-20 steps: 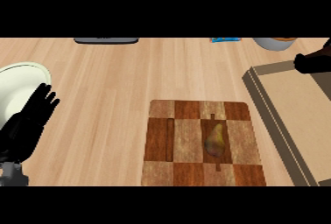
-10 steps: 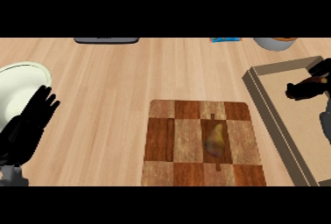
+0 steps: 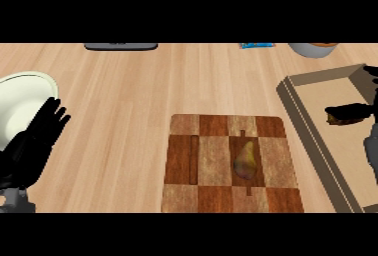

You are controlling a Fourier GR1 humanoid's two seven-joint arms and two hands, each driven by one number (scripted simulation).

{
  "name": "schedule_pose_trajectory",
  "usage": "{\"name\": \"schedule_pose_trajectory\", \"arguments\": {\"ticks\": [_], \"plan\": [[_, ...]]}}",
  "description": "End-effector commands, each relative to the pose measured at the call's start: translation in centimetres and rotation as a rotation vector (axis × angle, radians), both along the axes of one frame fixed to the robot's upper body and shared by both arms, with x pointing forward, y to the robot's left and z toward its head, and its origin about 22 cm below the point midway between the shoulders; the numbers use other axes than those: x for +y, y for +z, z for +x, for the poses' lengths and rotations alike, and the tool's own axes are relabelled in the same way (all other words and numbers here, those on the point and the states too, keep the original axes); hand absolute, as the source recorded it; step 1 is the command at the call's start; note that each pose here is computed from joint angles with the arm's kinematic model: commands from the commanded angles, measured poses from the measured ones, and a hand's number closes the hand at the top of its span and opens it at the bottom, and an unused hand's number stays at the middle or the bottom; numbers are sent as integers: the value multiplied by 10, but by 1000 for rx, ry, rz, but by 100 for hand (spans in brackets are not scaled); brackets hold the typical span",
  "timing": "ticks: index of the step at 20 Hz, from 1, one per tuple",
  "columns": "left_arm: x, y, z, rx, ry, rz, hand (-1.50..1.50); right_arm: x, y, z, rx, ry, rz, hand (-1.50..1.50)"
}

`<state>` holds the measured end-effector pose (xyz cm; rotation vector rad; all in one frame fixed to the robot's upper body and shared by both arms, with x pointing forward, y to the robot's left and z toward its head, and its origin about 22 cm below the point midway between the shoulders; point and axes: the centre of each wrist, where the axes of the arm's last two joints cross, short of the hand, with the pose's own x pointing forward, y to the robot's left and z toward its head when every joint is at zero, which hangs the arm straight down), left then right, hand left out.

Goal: Pick the sweet potato from the cutting board and place it in the cardboard box

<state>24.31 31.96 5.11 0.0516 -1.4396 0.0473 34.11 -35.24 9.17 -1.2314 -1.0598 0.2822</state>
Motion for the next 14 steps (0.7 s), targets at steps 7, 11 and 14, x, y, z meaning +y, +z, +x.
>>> {"name": "schedule_pose_trajectory", "arguments": {"ticks": [7, 11, 14], "plan": [[6, 0, -6, -1, 25, 6, 0, -18, 29, -27, -498, -154, 263, -150], [-3, 5, -11, 4, 9, 6, 0, -71, 40, -77, -523, -188, 270, -150], [12, 1, -9, 2, 29, 0, 0, -70, 42, -113, -562, -179, 319, -150]]}}
